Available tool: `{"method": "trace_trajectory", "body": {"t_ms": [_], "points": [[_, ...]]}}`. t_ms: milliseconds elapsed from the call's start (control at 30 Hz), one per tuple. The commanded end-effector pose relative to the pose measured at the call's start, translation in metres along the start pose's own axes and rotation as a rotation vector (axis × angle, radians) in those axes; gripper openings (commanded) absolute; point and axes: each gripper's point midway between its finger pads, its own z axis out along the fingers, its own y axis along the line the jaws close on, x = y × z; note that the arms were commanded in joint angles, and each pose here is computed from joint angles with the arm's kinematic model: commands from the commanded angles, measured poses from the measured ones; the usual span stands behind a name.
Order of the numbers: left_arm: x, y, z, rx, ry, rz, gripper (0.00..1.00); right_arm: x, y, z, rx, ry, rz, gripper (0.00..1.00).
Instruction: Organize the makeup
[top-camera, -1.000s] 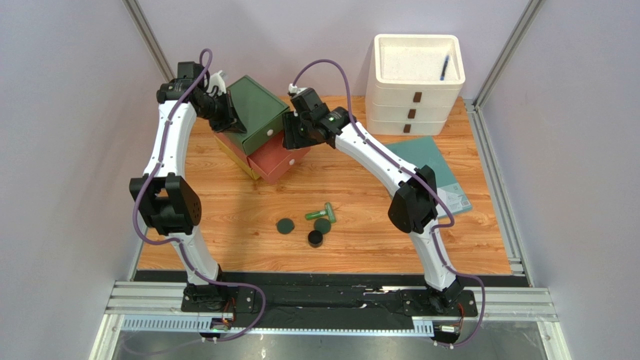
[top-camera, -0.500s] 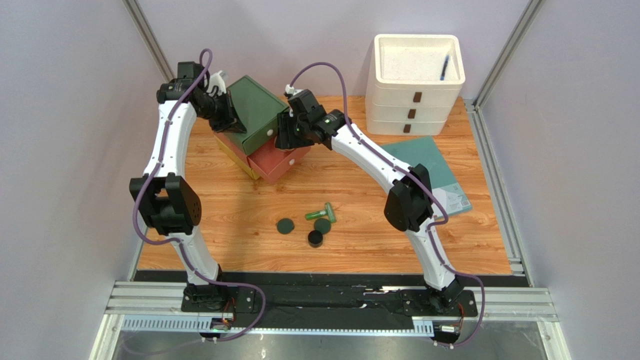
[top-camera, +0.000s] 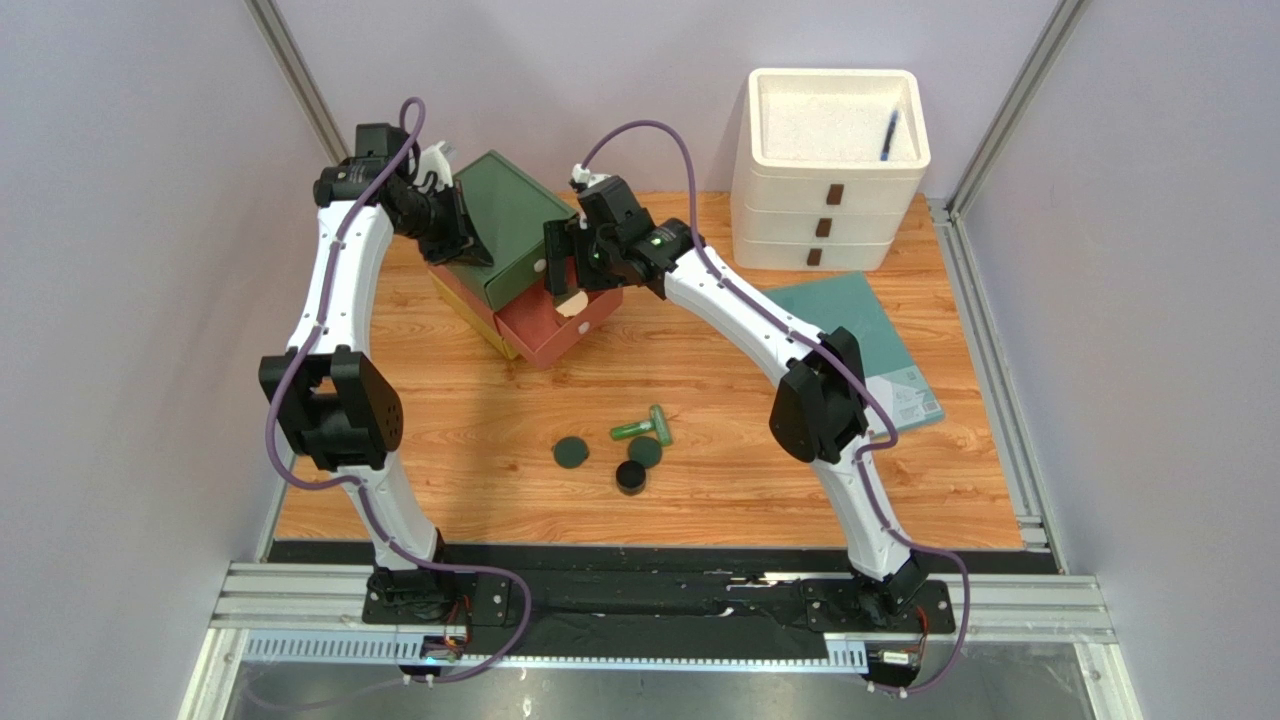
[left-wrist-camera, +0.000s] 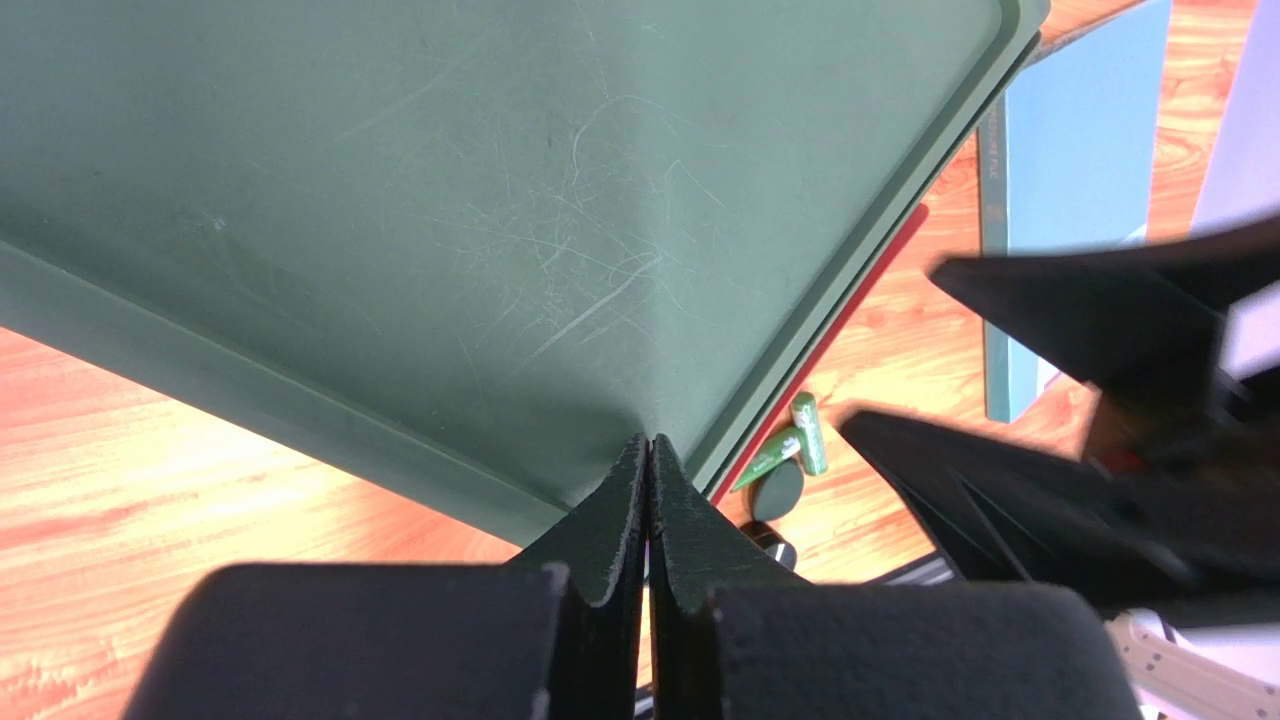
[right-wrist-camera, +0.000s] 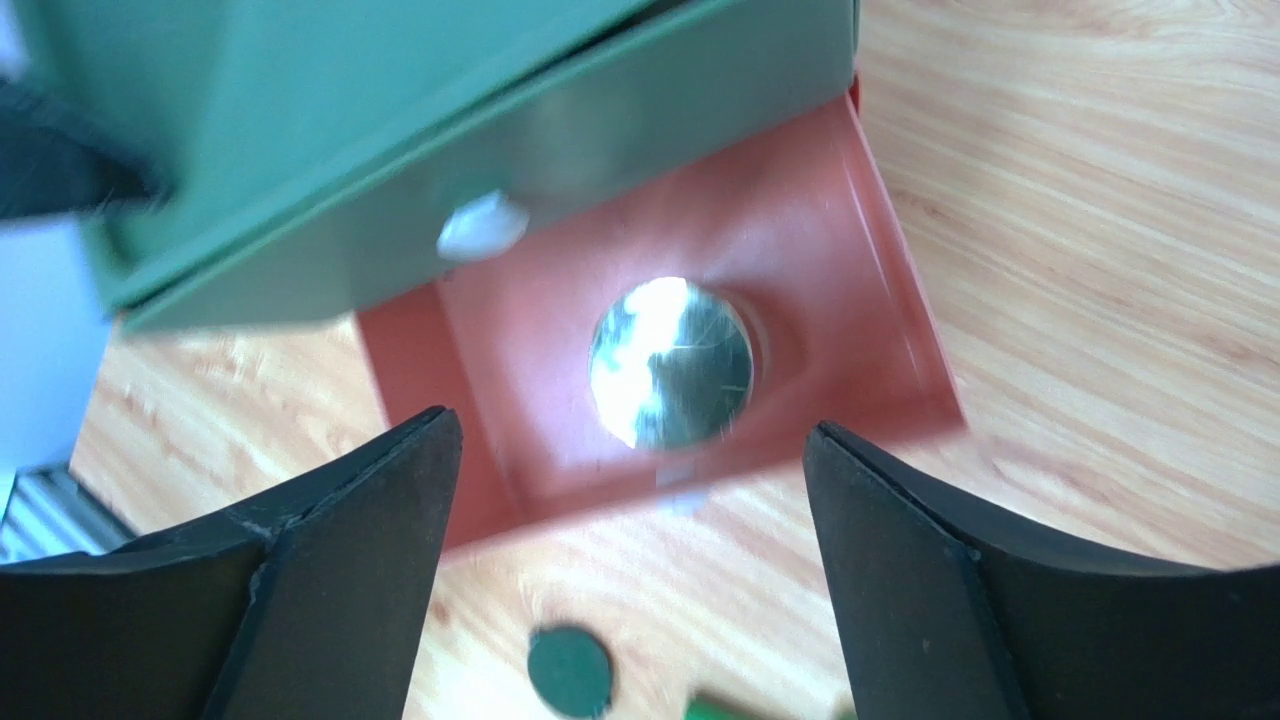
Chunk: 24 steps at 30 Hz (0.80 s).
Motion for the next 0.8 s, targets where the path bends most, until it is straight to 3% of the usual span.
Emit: {"method": "trace_trajectory", "body": {"t_ms": [0,300,433,567,767], "points": [[0.041,0.045,0.02,-0.154,0.177,-0.043,0.0,-0.026,0.028,-0.077,-0.102,-0.089,-0.106,0.88],[0.039,0.044,0.02,-0.15,0.183,-0.04,0.0,0.153,-0.005,-0.109,-0.012,0.359,-0.349,0.87],[0.039,0.045,0.022,-0.149,0.188,-0.039,0.0,0.214,-0.004,-0.119,0.006,0.494,-0.428,0.88],[0.039,0.045,0.022,-0.15,0.188,-0.04,0.0,0.248,0.0,-0.117,0.016,0.57,-0.467,0.89],[0.041,0.045,0.022,-0.152,0.195,-0.036,0.0,0.265,-0.005,-0.102,0.07,0.606,-0.465,0.89]]}}
